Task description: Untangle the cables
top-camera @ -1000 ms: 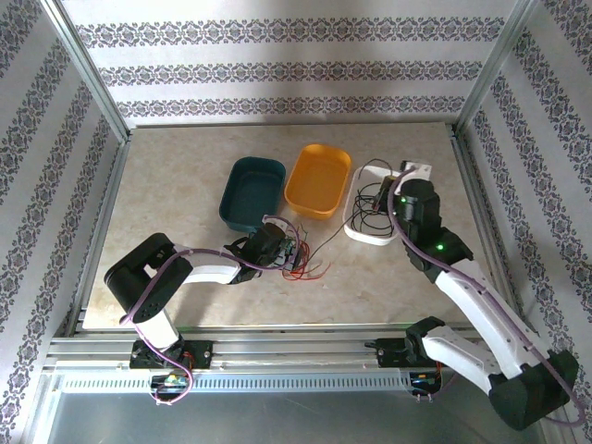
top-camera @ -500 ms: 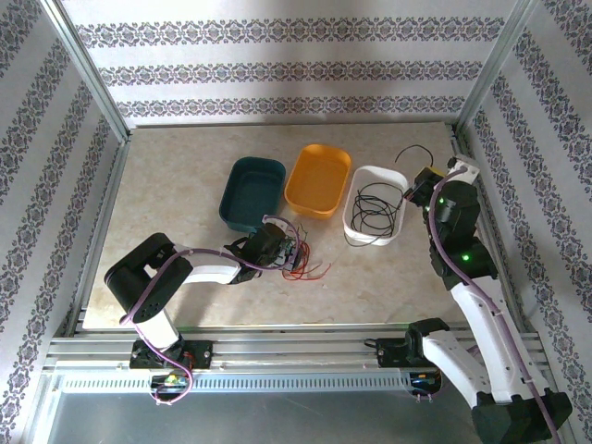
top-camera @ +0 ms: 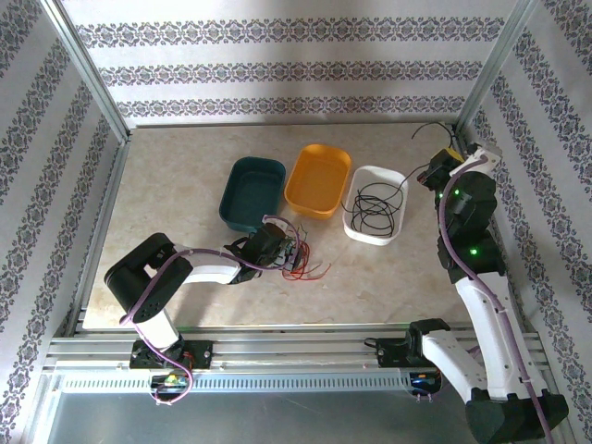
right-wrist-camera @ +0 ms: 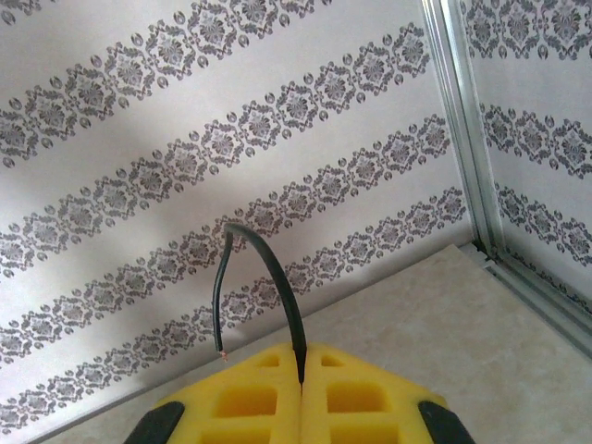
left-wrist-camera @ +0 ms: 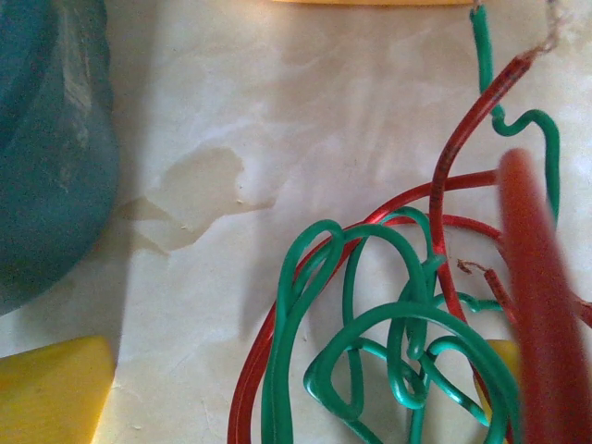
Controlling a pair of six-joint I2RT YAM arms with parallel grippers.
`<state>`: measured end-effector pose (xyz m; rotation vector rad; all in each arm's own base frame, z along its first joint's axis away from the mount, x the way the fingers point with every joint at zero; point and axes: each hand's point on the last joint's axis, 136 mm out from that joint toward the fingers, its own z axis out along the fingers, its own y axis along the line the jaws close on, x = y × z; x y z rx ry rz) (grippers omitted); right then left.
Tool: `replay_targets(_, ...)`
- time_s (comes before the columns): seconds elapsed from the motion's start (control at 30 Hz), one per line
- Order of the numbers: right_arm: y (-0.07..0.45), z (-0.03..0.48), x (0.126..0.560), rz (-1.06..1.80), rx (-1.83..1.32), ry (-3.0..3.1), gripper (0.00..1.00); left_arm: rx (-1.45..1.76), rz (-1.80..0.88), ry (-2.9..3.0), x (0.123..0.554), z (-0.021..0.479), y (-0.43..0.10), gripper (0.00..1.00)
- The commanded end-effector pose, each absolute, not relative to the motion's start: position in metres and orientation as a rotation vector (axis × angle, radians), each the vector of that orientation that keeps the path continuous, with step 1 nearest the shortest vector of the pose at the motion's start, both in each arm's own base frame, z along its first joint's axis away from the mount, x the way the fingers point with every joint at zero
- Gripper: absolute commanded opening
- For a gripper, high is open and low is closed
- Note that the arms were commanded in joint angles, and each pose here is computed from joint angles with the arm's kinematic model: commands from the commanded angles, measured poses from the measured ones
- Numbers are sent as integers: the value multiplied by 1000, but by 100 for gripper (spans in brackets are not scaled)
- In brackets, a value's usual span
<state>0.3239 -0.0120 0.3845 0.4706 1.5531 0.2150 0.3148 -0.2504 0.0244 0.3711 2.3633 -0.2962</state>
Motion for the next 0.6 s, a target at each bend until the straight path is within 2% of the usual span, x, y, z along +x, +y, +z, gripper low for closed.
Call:
replay_targets(0.0,-25,406,320,169,503,1468,0,394,-243,2413,309,10,-239,99)
replay_targets(0.27,-42,410,309,78,538,1431,0,402,-247,2413,308,10,-240,99)
replay_targets(0.57,-43,408,303,101,550,1419,0,411,-249,2417,309,9,-242,99)
